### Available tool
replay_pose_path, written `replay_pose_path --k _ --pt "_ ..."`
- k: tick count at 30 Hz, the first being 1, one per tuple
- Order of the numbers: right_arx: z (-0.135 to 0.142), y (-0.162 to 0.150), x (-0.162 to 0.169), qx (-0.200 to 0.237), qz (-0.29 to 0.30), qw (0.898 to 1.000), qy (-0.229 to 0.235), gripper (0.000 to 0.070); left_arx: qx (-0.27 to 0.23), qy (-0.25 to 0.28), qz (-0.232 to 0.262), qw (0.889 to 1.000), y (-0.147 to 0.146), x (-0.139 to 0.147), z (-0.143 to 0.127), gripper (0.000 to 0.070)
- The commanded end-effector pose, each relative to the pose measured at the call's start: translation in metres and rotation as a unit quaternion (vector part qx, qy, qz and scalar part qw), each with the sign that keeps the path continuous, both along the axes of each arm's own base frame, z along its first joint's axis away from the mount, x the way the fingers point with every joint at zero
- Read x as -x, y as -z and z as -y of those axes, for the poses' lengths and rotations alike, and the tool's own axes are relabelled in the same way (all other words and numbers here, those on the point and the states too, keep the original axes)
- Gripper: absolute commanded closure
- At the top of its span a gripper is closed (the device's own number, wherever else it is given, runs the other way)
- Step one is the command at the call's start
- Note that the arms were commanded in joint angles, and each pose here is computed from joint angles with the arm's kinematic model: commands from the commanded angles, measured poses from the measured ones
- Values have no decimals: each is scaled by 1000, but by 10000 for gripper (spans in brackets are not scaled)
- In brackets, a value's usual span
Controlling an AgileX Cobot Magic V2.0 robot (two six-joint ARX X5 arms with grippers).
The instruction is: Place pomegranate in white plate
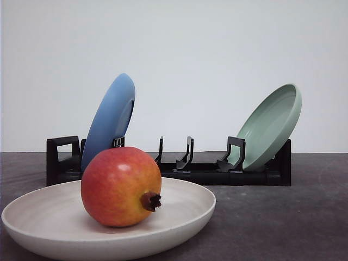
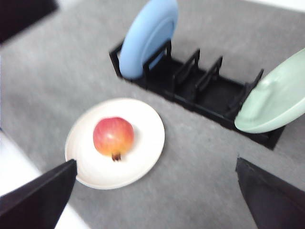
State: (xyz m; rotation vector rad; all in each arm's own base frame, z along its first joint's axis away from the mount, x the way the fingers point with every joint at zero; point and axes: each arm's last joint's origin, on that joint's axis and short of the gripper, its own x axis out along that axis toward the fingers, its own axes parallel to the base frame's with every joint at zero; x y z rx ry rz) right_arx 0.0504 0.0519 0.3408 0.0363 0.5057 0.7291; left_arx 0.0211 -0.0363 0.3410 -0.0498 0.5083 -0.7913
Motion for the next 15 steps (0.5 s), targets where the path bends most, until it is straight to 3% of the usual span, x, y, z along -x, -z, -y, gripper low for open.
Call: replay_pose_path --k 1,5,6,7,8,9,10,15 --pt "3 5 4 -34 4 999 8 0 9 6 4 1000 -4 1 0 144" --pt "11 11 11 -53 29 998 6 0 9 2 5 1000 -4 0 0 146" --pt "12 11 12 -54 32 998 5 0 8 1 6 1000 -4 0 -1 164" --pt "12 11 12 -53 33 998 5 27 8 -2 8 1000 -4 0 -1 249" --pt "13 12 13 -52 30 998 5 199 6 -3 10 1000 -4 0 -1 496" --pt "13 12 13 -49 28 998 4 496 4 -4 12 1000 -4 0 -1 667" --pt "12 13 12 -44 28 999 3 672 4 -6 14 1000 -4 0 -1 694" --pt "11 13 11 -39 30 999 6 700 5 -8 15 1000 -5 0 -1 700"
